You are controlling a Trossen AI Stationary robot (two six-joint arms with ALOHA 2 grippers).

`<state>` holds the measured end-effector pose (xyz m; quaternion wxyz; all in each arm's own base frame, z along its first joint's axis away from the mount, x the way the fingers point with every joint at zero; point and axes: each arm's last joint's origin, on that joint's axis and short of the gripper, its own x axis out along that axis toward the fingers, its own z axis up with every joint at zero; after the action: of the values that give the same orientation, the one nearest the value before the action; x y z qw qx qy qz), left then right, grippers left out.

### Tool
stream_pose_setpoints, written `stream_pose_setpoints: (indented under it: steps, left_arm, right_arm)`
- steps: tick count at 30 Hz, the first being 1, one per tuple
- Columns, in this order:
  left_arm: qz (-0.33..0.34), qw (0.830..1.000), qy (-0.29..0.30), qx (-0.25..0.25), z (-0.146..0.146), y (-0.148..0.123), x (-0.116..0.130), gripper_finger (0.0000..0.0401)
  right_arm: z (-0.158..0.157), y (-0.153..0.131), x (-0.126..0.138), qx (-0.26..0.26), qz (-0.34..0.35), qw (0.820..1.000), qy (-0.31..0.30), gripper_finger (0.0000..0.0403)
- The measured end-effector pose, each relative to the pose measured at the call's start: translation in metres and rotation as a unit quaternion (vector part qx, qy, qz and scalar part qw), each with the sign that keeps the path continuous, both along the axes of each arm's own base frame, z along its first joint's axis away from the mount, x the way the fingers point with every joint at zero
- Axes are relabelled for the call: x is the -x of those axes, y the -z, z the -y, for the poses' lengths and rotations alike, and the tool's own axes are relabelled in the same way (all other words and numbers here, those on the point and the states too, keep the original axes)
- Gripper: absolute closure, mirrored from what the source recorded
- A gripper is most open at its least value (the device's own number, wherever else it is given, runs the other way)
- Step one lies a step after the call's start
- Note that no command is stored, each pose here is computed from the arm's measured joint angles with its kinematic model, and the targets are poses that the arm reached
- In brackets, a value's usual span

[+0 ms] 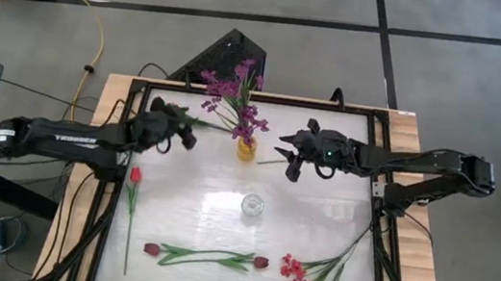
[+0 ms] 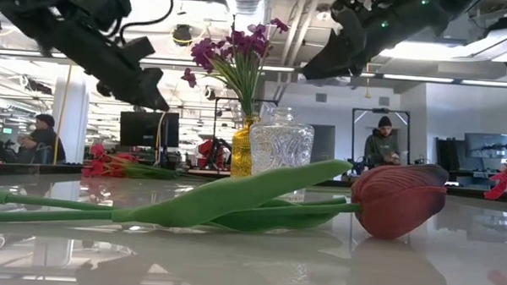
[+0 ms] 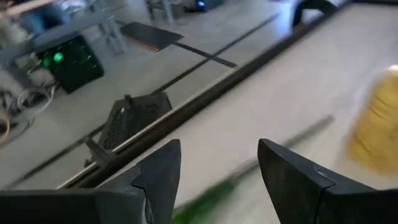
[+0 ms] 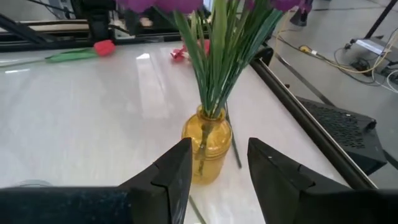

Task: Sort flowers into vase by color
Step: Put the purple flowers into the yellow vase

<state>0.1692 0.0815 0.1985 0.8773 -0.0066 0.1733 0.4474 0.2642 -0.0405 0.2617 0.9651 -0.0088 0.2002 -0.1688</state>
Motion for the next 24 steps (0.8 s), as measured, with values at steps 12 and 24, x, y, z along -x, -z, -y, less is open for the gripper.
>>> stream_pose_setpoints:
  steps: [12, 24]
  left_arm:
    - [0.166, 0.975, -0.142, -0.035, -0.063, -0.027, 0.019, 0.0276]
    - [0.222, 0.969, 0.055, 0.098, -0.112, -0.040, -0.006, 0.0400]
  right_arm:
    - [-0.010, -0.001, -0.001, 0.000, 0.002, 1.000, -0.019, 0.0223]
    - [-0.011, -0.003, -0.002, 0.000, 0.012, 1.000, -0.020, 0.0223]
